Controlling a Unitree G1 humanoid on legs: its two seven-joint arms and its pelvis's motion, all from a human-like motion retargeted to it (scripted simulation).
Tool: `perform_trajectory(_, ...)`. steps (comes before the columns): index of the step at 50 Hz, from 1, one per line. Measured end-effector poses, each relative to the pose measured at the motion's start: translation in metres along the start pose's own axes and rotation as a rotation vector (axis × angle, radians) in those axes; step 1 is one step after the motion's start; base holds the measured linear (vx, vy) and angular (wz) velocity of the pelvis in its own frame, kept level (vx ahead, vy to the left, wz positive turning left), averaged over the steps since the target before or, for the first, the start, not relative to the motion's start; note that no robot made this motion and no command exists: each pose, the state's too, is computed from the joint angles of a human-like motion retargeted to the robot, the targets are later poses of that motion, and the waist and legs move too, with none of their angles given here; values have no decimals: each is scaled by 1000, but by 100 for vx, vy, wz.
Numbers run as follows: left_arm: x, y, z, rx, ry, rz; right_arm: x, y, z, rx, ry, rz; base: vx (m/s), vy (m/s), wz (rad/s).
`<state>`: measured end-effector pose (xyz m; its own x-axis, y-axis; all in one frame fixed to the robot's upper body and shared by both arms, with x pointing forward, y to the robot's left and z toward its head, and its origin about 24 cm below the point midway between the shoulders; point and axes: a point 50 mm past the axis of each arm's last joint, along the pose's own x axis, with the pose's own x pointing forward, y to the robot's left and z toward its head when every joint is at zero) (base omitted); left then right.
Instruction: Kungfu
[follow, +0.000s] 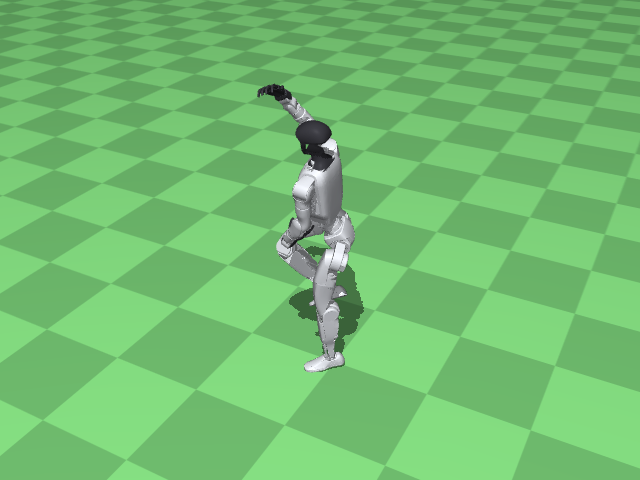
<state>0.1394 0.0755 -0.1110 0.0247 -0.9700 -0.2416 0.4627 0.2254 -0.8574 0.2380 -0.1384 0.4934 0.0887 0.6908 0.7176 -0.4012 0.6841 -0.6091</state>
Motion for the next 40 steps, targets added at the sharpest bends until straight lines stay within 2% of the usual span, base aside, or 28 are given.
perform_trajectory(9,-16,15,19,80,-29,197,-15,-3,-10,113,-99,-180,18,9,38)
perform_trajectory(17,-6,12,82,62,-371,269,-24,43,-59,383,-33,-132,4,10,-31)
perform_trajectory(25,3,-22,171,246,-635,182,-30,145,-124,900,45,-31,-11,15,-33)
perform_trajectory(30,14,-51,208,426,-673,79,-52,244,-163,1395,36,-73,-26,14,1)
perform_trajectory(35,47,-71,198,498,-557,-128,-101,336,-182,1861,18,-265,-22,-2,46)
perform_trajectory(40,75,-71,145,294,-480,-333,-167,391,-184,2117,215,-438,-13,-10,56)
